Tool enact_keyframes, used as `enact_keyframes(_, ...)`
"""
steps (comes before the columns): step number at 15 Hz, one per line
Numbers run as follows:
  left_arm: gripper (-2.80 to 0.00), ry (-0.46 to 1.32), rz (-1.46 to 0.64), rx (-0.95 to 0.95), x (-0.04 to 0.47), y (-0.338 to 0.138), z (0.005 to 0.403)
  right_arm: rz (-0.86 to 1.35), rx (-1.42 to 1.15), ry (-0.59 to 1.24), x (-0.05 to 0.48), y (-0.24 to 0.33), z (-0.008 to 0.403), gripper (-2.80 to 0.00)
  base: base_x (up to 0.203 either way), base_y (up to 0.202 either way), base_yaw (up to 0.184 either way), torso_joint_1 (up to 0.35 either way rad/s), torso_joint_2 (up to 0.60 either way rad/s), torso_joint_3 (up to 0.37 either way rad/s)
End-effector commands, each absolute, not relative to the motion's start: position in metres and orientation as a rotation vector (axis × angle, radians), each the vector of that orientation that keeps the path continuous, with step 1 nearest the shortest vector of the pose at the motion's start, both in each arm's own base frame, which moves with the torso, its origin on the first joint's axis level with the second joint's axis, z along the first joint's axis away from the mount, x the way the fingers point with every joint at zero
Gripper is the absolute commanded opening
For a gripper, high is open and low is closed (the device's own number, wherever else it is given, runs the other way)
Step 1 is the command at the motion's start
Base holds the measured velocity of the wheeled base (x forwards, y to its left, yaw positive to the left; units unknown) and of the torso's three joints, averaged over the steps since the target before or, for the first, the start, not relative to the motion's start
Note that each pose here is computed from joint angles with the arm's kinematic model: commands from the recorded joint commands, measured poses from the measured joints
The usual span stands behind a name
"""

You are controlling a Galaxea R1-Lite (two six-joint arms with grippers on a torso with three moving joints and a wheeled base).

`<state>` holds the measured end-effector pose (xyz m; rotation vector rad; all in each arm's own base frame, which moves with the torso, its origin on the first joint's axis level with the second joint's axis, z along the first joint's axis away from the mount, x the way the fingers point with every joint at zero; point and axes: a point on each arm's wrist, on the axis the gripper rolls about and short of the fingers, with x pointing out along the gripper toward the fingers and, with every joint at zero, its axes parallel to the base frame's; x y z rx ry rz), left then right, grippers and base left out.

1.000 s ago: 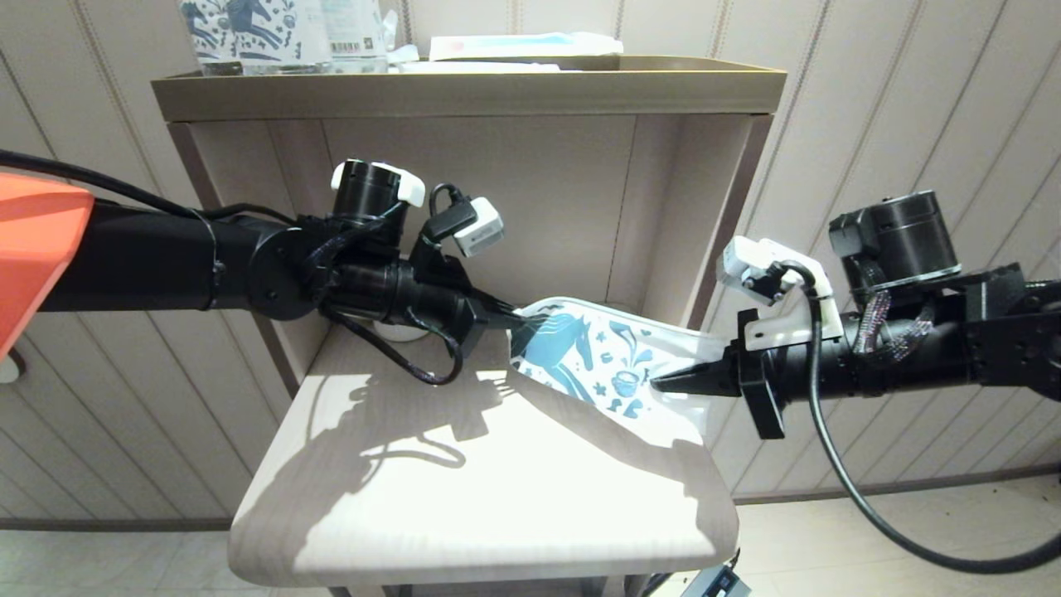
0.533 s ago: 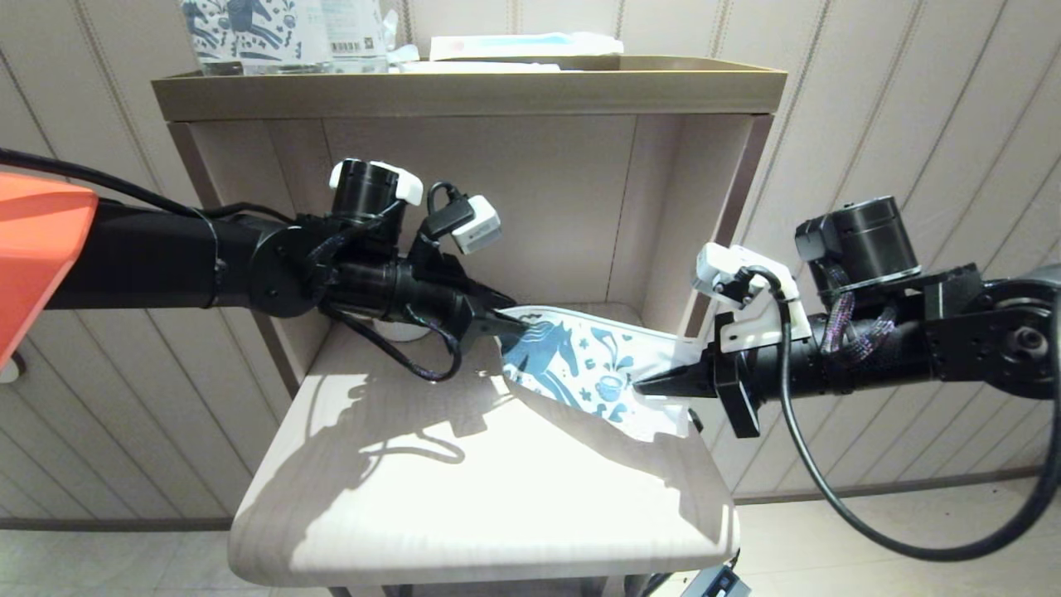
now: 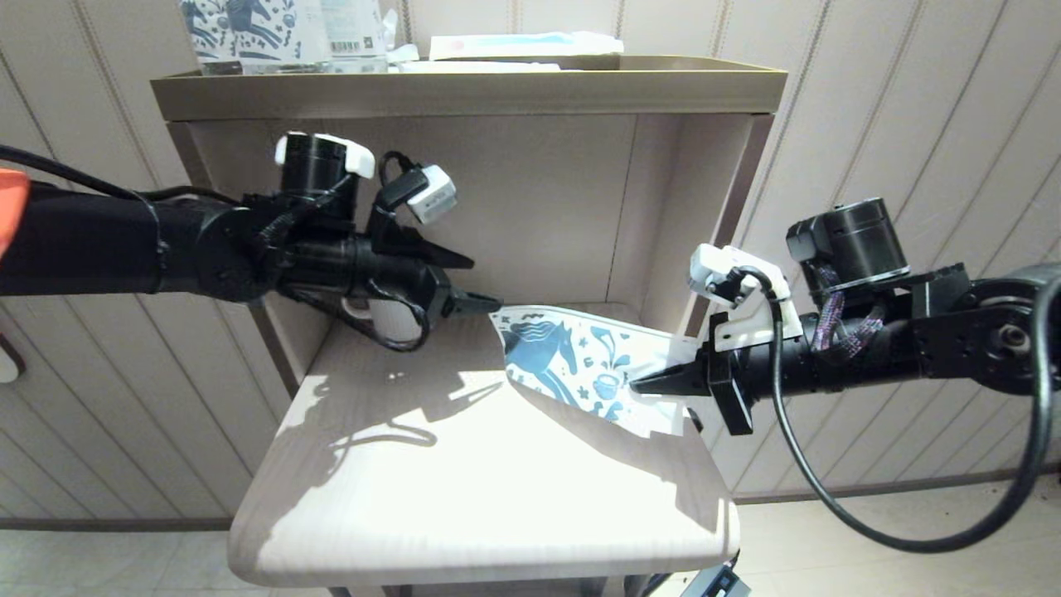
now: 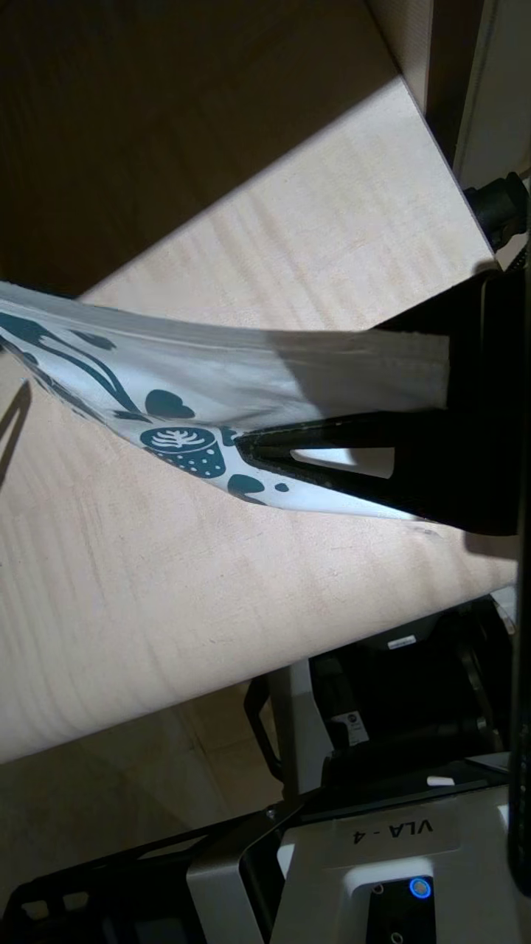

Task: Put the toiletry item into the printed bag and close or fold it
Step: Close the strorage bag and place it on the desk

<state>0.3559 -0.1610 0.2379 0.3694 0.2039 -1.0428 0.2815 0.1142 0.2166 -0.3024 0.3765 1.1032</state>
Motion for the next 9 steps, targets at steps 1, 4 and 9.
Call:
enact_keyframes(1,0.0,0.063,-1.008,0.358,0.312,-0.128,0.293,1.109,-0.299,0.387,0.289,0.117,0.212,-2.8,0.0,0.0,0.0,0.0,0.0,0.0)
enact_keyframes(4,0.0,-0.042,-0.956,0.321,0.27,-0.098,0.324,1.069,-0.3,0.4,0.296,0.12,0.215,-2.8,0.0,0.0,0.0,0.0,0.0,0.0)
enact_keyframes(9,0.0,-0.103,-0.916,0.149,0.237,-0.082,0.354,1.067,-0.267,0.475,0.298,0.133,0.222,-2.8,0.0,0.0,0.0,0.0,0.0,0.0)
